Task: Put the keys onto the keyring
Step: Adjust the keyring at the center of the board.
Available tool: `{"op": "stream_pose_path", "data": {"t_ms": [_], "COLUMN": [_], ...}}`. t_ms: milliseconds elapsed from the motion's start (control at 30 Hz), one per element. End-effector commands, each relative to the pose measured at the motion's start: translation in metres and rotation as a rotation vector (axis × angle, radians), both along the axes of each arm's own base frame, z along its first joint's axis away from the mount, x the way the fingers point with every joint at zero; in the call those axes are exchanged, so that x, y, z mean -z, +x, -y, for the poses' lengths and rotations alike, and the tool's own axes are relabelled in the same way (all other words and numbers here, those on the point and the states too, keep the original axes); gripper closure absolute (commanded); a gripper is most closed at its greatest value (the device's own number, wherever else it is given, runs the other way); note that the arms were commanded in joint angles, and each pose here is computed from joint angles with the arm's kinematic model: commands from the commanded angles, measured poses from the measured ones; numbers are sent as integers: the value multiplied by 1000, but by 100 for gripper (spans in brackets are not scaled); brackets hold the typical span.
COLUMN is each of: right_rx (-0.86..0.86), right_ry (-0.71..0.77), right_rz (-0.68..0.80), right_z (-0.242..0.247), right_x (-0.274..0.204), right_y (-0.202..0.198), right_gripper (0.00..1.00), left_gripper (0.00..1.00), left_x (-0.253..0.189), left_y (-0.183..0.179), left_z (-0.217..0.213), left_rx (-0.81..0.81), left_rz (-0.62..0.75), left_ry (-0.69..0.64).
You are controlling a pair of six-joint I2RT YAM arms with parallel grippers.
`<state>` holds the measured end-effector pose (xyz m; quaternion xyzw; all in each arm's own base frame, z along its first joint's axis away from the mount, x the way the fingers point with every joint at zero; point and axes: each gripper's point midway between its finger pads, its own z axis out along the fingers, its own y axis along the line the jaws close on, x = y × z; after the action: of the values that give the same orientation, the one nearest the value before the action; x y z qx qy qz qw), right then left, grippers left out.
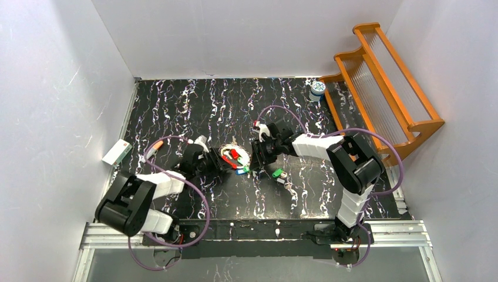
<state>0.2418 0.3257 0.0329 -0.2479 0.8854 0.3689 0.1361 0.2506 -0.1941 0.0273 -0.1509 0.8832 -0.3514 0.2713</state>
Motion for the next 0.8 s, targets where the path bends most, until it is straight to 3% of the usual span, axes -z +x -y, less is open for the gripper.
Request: {"op": "stream_pose_path", "data": {"t_ms": [0,167,300,500,767], "right_rx": [-30,-89,-105,-63,16], "right_ry": [-109,-244,-243,-189,-126], "right_rz": [5,49,69,131,106], "right_z": [4,9,11,8,9], "right_x": [29,49,46,16,-2], "right_y": [-11,-31,-41,-34,-14], "right_gripper": [49,53,52,42,38], "left_gripper": [64,70,69,51,54], "left_x": [15,28,33,31,27], "left_y": [17,44,55,34,-5], "left_z": [0,0,-2,-1,9], "left_rx": [-18,-10,9,14,-1], "left_rz": [-29,-42,-47,-58,-76], "left_ry": [62,154,206,149,22]}}
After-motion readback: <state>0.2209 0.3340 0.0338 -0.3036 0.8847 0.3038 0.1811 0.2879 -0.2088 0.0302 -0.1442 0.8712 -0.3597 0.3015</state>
